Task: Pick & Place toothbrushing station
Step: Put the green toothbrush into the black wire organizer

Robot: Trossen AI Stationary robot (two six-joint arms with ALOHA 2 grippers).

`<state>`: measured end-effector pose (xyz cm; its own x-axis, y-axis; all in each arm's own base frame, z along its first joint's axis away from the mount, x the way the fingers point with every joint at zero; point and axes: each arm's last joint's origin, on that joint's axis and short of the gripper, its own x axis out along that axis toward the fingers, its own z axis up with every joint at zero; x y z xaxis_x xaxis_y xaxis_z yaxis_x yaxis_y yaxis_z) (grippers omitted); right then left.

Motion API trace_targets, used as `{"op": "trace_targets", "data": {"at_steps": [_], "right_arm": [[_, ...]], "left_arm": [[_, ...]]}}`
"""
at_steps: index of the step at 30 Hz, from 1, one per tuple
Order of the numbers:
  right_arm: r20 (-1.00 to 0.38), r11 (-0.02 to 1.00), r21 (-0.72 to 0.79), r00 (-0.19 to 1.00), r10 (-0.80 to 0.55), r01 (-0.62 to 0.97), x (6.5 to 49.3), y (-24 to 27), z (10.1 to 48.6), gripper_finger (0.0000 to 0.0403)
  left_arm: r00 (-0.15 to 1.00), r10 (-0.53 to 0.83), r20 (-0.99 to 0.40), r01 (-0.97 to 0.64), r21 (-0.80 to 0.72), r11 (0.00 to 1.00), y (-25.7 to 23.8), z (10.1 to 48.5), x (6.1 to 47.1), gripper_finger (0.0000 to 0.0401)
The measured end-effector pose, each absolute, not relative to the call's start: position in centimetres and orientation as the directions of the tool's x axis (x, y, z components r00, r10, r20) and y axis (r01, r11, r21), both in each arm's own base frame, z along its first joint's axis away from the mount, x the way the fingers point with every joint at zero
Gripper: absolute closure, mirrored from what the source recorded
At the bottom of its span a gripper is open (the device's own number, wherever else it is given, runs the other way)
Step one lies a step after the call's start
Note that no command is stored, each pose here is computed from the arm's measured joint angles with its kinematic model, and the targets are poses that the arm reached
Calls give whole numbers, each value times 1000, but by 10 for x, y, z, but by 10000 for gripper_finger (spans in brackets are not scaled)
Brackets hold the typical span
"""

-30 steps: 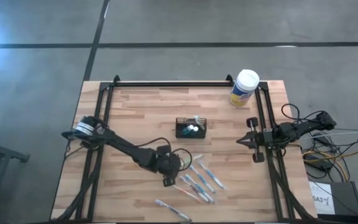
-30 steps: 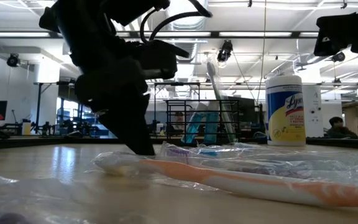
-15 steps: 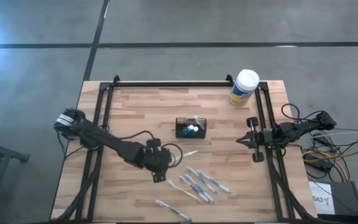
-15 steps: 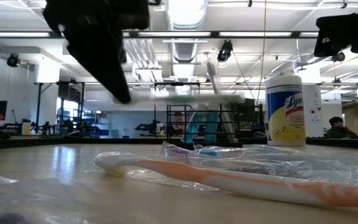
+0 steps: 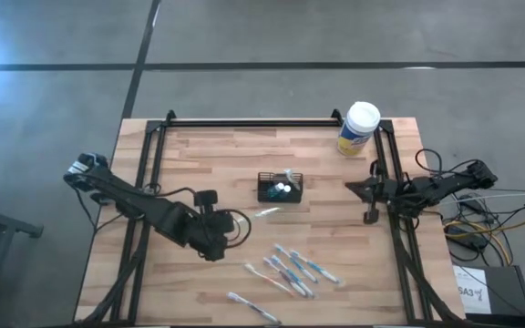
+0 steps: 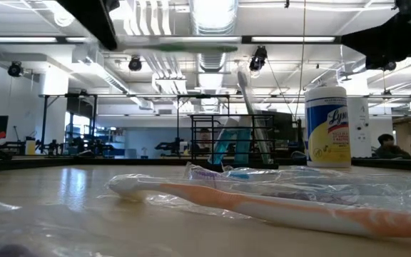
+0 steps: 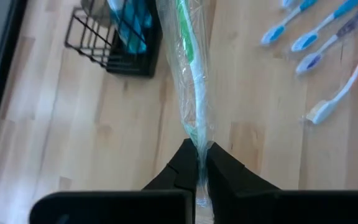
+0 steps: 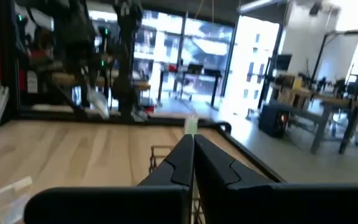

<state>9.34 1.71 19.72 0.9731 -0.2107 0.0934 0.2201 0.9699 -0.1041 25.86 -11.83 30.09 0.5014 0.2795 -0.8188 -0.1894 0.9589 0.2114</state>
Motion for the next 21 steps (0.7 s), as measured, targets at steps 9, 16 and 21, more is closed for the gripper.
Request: {"op": "trace_targets", "data": {"at_steps": [9,16,21], "right_arm": [[-35,967,-154,977,-209,201,117,26,233,394],[-181,963,-208,960,-212,173,149,37,262,376],[-292,955,-257,930,-223,148,178,47,283,320]], "left_arm": [[503,294,-813,-140,259,956,-120,309,258,386],[493,294,-819,-122,270,955,-123,307,255,386],[469,277,-839,-136,241,961,-123,307,253,386]]}}
